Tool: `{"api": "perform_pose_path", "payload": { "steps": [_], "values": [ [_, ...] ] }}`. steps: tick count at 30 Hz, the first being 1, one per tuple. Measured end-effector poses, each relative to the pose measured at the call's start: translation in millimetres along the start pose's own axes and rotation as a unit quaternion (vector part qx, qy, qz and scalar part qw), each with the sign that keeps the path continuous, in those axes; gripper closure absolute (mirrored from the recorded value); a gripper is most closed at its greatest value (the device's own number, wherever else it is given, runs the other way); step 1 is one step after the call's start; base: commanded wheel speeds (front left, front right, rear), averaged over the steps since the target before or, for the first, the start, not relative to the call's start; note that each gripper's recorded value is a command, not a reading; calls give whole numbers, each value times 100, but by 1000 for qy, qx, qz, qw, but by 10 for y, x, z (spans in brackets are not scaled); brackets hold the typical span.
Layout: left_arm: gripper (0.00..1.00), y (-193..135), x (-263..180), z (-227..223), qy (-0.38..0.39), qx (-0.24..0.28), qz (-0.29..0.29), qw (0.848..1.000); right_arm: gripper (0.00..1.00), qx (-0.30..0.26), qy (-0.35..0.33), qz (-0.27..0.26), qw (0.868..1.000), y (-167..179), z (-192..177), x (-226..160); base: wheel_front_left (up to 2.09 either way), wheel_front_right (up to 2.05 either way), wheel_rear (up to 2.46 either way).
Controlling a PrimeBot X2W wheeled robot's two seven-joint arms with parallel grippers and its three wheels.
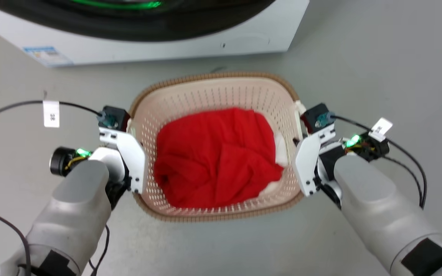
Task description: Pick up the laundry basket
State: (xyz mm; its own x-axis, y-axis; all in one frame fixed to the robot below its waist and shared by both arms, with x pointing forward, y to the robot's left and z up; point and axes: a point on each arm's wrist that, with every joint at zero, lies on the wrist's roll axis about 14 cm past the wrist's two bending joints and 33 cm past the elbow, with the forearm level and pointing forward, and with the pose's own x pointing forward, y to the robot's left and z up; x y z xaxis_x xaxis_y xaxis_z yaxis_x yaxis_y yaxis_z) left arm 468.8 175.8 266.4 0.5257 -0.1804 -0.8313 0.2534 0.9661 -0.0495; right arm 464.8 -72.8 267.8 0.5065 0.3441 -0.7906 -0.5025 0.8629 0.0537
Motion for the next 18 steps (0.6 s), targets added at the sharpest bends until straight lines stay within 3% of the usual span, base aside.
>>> {"api": "perform_pose_path", "payload": {
  "steps": [18],
  "values": [
    [100,-407,-697,-75,1,21,-28,999,100,19,6,-31,999,159,-234,-878,0,0,0]
  ]
}}
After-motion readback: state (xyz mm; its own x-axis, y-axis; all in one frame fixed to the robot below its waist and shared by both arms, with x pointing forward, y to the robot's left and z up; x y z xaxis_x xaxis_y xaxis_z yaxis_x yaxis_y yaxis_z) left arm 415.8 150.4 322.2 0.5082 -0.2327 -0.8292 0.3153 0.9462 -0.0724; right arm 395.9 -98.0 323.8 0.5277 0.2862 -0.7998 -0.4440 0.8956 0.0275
